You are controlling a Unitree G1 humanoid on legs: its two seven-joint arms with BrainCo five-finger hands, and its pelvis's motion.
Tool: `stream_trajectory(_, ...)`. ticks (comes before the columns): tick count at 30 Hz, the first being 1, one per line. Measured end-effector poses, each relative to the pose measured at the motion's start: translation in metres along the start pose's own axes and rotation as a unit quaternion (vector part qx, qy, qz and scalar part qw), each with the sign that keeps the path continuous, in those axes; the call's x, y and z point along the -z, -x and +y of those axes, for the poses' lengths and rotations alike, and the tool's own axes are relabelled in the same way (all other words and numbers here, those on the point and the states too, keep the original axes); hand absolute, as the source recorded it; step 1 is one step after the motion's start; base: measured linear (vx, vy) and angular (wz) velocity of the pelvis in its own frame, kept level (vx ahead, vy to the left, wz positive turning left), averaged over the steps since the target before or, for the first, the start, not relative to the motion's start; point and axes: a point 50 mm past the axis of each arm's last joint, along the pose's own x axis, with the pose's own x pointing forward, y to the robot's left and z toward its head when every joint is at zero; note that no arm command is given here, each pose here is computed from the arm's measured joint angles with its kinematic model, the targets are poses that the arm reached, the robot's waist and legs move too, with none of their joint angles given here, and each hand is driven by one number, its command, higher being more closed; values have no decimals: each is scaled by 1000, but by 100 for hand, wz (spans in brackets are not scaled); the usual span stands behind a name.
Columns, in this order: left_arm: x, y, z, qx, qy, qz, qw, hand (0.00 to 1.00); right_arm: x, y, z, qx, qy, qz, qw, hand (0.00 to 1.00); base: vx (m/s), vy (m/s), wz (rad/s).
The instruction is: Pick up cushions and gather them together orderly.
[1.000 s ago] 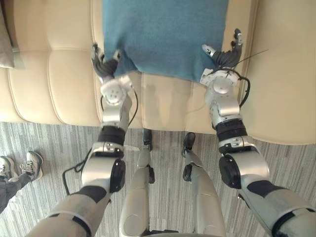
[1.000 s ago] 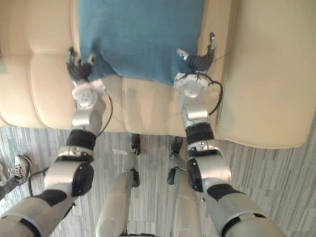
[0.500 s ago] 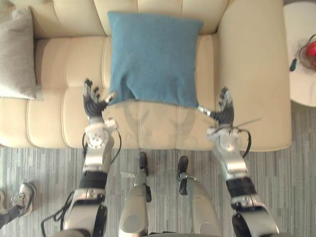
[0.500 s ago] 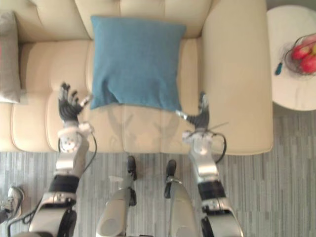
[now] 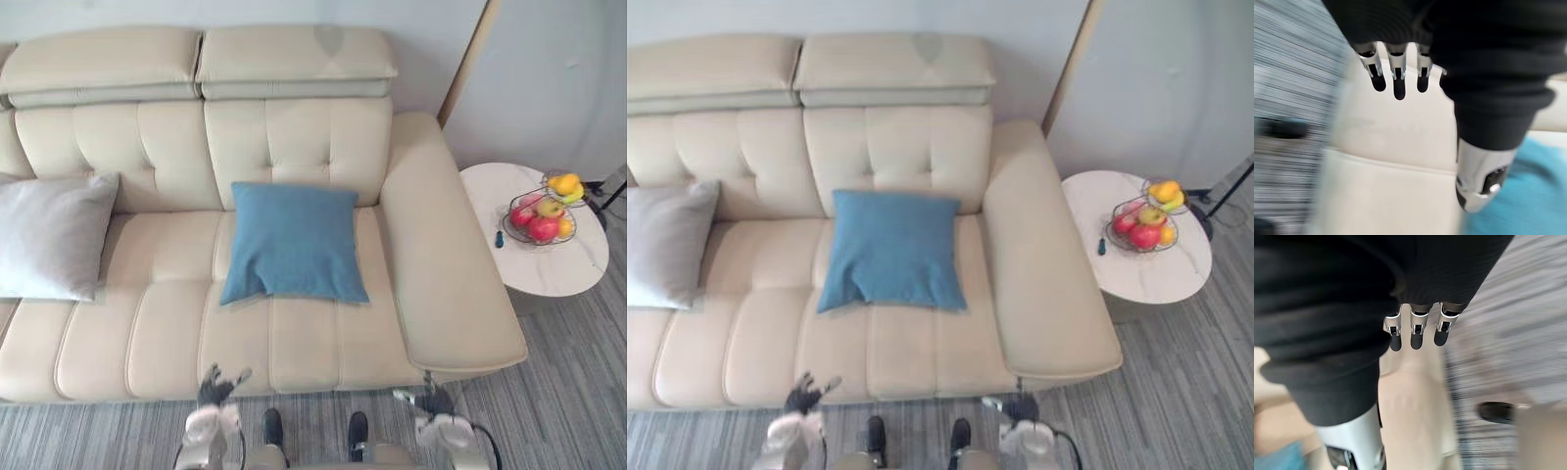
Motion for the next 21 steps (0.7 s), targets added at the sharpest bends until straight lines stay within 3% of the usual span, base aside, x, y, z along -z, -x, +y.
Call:
stream_trajectory(6, 26, 6, 8, -9, -17, 47, 999, 0, 29, 4, -14, 28, -43, 66, 996, 0, 26, 30, -4)
stream_trajectory(7, 37, 8, 17, -16, -46, 73, 996, 0, 19, -5, -22, 36, -37, 79, 996, 0, 0, 0, 0)
stream_trajectory(21, 34, 7, 13, -10, -70, 66, 995, 0, 17, -6, -19, 34, -35, 76, 996, 0, -10, -1, -8)
